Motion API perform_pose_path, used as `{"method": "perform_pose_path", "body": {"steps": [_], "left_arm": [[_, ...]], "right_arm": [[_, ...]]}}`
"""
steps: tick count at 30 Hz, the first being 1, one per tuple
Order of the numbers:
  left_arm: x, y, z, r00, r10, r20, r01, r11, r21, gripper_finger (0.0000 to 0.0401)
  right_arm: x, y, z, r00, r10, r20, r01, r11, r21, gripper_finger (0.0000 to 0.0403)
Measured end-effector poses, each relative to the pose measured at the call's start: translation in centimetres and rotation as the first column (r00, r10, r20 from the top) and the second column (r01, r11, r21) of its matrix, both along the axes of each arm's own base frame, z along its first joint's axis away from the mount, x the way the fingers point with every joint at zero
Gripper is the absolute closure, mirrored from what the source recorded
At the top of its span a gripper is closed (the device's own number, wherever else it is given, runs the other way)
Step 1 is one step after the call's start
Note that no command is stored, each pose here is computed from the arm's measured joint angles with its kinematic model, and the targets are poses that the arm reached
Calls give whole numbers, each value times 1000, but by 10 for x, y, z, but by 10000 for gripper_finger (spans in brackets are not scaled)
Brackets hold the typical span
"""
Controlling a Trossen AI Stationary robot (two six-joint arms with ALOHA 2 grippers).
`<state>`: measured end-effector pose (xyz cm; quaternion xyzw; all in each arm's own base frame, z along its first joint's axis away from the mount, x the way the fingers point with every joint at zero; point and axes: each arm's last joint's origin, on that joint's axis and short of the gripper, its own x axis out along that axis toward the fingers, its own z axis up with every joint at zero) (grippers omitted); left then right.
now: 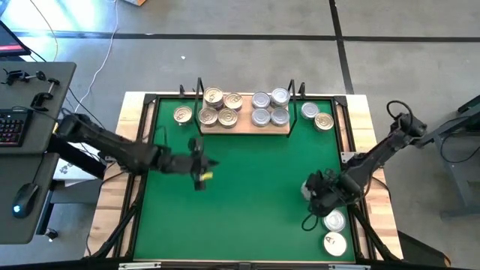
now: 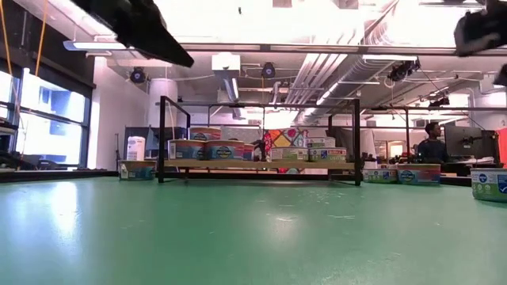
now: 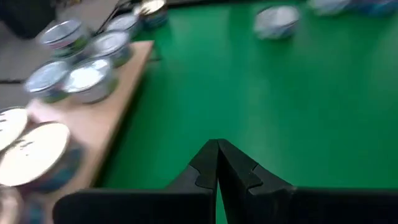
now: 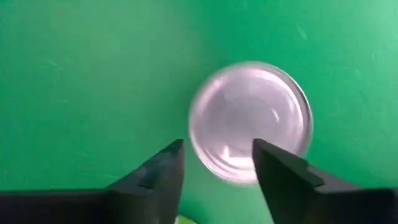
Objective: Stack canned seafood by type on shelf
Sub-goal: Stack the green white tuna can on top of the other green white tuna can on the shelf
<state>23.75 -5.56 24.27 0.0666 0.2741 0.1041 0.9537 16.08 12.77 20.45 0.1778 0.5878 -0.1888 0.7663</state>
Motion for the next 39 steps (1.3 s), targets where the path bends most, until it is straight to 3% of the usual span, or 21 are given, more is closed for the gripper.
{"method": "perform_pose_path", "body": {"steps": [6, 13, 15, 18, 20, 23, 25, 28, 31, 34, 39], "left_arm": [[-2, -38, -24, 987, -12, 159, 16, 1000, -21, 401], [12, -57, -43, 971, -15, 237, 23, 999, -30, 401], [17, -59, -49, 970, -20, 243, 28, 999, -28, 401], [23, -63, -58, 967, -22, 253, 32, 999, -35, 401], [26, -64, -63, 966, -23, 258, 34, 999, -38, 401], [30, -66, -67, 962, -22, 271, 36, 998, -47, 401], [32, -68, -70, 960, -28, 280, 50, 996, -71, 401], [35, -68, -73, 958, -63, 281, 97, 989, -108, 401], [44, -66, -78, 945, -97, 311, 146, 979, -139, 401], [65, -61, -81, 934, -145, 326, 212, 961, -179, 401], [112, -58, -91, 925, -234, 300, 305, 927, -217, 401]], "right_arm": [[3, -2, -10, 995, -30, -91, 27, 999, -24, 296], [35, -3, -36, 989, 44, -140, -42, 999, 21, 363], [49, -4, -43, 992, 78, -98, -73, 996, 55, 377], [80, 0, -42, 980, 148, 132, -164, 979, 123, 391], [97, 3, -37, 923, 237, 303, -268, 961, 64, 397], [119, 13, -4, 745, 355, 565, -384, 921, -73, 400], [122, 14, 9, 686, 407, 603, -400, 903, -155, 400], [120, 15, 8, 706, 430, 563, -384, 900, -206, 400], [117, 15, 8, 737, 393, 550, -346, 918, -193, 400], [105, 16, -6, 814, 349, 464, -314, 937, -154, 400], [77, 28, -26, 870, 286, 401, -235, 957, -172, 400]]}}
